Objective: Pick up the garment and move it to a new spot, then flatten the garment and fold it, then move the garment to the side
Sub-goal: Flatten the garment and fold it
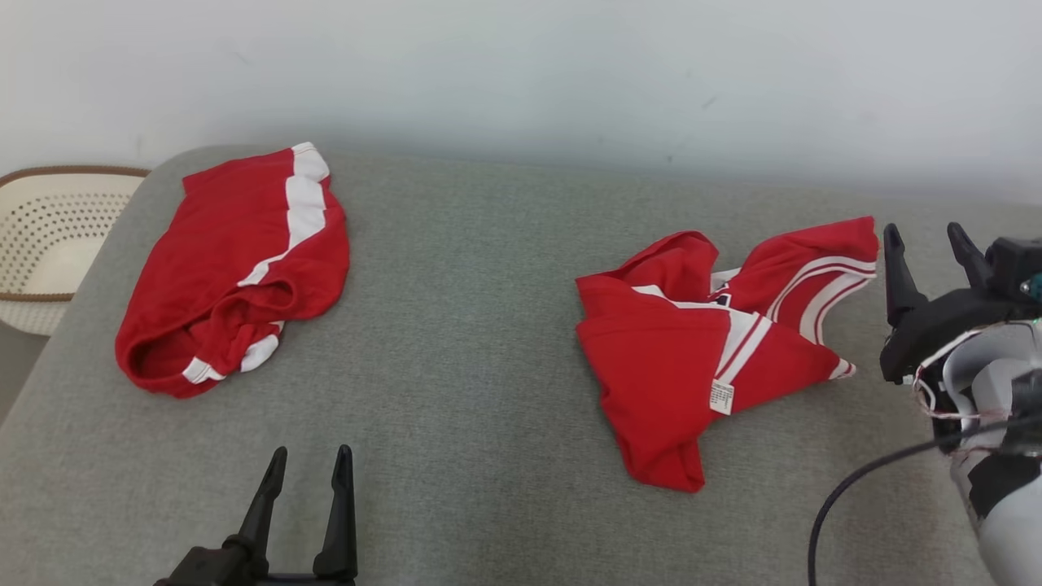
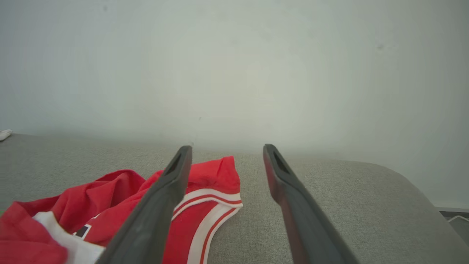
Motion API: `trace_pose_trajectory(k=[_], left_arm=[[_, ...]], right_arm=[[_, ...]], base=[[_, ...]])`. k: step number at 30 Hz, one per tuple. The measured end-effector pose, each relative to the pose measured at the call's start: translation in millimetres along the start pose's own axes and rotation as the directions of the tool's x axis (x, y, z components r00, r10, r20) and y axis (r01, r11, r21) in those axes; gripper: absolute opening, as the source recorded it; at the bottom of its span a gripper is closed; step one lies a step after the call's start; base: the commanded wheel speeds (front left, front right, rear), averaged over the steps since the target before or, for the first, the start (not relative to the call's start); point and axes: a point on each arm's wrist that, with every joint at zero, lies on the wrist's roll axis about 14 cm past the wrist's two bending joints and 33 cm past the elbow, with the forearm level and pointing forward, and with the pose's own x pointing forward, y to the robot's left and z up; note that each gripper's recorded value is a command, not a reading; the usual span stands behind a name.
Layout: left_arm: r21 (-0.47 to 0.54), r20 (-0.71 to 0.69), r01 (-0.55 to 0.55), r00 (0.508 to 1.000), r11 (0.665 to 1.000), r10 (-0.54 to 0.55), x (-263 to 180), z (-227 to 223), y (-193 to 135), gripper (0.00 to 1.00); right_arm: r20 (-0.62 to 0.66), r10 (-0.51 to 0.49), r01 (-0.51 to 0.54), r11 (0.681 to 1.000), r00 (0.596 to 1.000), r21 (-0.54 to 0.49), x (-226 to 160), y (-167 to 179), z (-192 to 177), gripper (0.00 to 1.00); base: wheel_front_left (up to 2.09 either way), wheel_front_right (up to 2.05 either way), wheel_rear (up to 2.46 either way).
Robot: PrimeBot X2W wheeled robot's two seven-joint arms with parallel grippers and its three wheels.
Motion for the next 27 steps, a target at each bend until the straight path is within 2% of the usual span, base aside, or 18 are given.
trace_pose_trajectory(k=[3, 11, 27], left_arm=[[-0.005, 0.007, 0.017, 1.0, 1.0, -0.017, 3, 1, -6, 1.0], [-0.015, -0.003, 0.046, 0.999, 0.999, -0.046, 4, -3, -17, 1.0], [-0.015, 0.008, 0.075, 0.997, 0.997, -0.075, 3, 1, -26, 1.0]], right_arm=[[0.066, 0.006, -0.008, 1.0, 0.998, 0.029, -13, 5, 8, 1.0], [0.134, -0.006, -0.008, 0.994, 0.991, 0.111, -58, 23, -4, 1.0], [0.159, -0.056, 0.021, 0.976, 0.986, 0.215, -124, 61, -15, 1.0]], base=[[0.0, 0.0, 0.0], [0.0, 0.0, 0.0], [0.0, 0.0, 0.0]])
